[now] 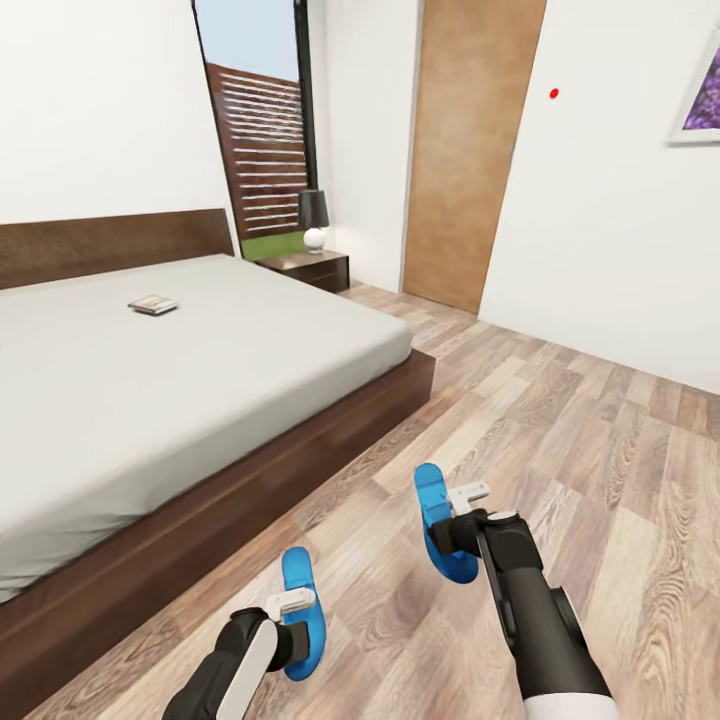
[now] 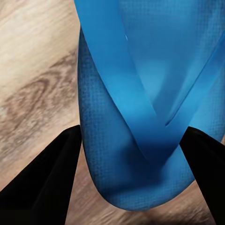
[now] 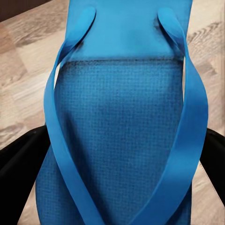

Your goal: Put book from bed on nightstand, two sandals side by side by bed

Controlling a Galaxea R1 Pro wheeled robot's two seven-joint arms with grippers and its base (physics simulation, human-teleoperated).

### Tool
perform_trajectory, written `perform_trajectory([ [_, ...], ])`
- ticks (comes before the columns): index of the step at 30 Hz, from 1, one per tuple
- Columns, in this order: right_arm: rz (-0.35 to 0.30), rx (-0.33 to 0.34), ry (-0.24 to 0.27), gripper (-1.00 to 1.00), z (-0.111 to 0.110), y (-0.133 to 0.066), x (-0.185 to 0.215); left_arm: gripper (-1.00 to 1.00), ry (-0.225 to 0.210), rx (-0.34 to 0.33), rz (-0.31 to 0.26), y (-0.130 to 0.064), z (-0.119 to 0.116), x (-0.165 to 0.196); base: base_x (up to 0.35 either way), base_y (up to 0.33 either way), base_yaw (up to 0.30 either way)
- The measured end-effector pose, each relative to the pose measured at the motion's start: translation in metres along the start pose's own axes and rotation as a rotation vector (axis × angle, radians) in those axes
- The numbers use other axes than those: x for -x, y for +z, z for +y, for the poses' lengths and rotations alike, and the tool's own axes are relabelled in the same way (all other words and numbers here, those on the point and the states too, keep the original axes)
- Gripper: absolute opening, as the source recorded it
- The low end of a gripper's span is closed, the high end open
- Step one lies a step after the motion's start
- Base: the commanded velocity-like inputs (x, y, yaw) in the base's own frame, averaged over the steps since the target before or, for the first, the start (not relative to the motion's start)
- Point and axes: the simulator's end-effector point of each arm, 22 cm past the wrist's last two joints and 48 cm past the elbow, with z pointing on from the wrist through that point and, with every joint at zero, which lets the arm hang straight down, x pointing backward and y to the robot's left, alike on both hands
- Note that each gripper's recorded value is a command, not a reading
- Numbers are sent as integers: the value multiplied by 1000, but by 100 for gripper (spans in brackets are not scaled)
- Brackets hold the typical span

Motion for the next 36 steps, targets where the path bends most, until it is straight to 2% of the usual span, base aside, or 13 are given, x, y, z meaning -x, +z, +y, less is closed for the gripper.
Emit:
perform_trajectory([
  [6,-29,-6,-4,-100,-1,-11,11,-100,3,-5,-24,-9,-3,8,0,0,-1],
  [14,-46,-12,-7,-100,-3,-15,17,-100,0,-5,-38,-9,-4,10,85,-58,0],
  [19,-70,-22,-8,-100,-5,-22,25,-100,11,-3,-36,-8,-6,8,241,-181,0],
  [36,-75,-25,-8,-100,-6,-23,27,-100,5,3,-59,-7,-4,13,242,-245,0],
])
